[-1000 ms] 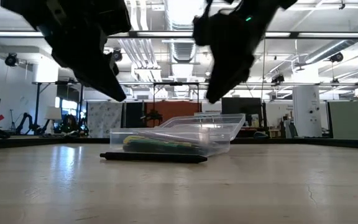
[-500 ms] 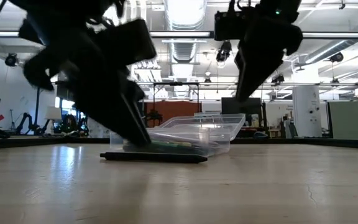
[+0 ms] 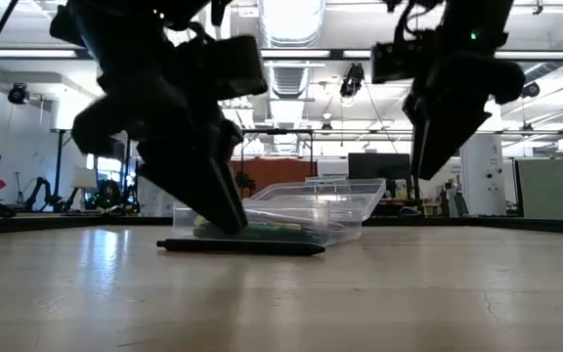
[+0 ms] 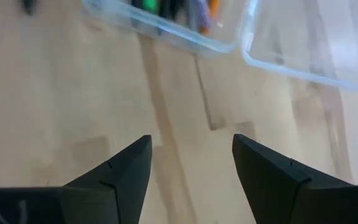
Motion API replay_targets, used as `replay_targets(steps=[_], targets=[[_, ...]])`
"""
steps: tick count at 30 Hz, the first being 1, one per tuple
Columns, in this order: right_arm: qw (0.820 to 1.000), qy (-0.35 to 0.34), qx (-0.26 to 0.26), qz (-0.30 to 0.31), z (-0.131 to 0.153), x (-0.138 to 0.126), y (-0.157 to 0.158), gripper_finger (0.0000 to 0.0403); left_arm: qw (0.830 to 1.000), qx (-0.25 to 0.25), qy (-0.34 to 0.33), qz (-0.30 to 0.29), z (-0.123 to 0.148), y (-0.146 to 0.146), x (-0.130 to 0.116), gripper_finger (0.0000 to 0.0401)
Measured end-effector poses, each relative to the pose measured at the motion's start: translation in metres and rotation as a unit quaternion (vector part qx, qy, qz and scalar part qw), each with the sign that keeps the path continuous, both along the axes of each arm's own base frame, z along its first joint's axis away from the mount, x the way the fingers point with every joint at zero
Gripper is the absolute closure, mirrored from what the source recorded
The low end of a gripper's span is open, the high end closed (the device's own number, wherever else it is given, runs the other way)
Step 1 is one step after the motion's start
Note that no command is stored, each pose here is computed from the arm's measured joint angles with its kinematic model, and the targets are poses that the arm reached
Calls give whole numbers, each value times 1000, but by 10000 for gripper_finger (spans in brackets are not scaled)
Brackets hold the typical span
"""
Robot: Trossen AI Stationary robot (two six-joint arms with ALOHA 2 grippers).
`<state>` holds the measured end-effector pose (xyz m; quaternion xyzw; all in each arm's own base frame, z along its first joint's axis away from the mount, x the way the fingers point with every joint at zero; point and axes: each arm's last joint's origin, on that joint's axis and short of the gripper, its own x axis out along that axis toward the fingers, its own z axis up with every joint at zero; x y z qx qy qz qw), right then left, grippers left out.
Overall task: Pick & place school supplies into a supply box
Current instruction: Put the black pen into the transparent case
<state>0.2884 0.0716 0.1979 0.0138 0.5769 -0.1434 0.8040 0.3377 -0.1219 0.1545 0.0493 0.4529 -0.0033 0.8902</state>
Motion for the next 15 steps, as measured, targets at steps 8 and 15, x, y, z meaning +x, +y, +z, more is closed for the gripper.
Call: replay_targets(steps=[8,15], targets=[[1000,11,-4,-1,-8,-5,-1,186,999,37,15,-6,-10,8,-6,319],[1000,15,-6,1,-12,-7,-2,186,998,-32,48,-33,-24,17,-14,330]])
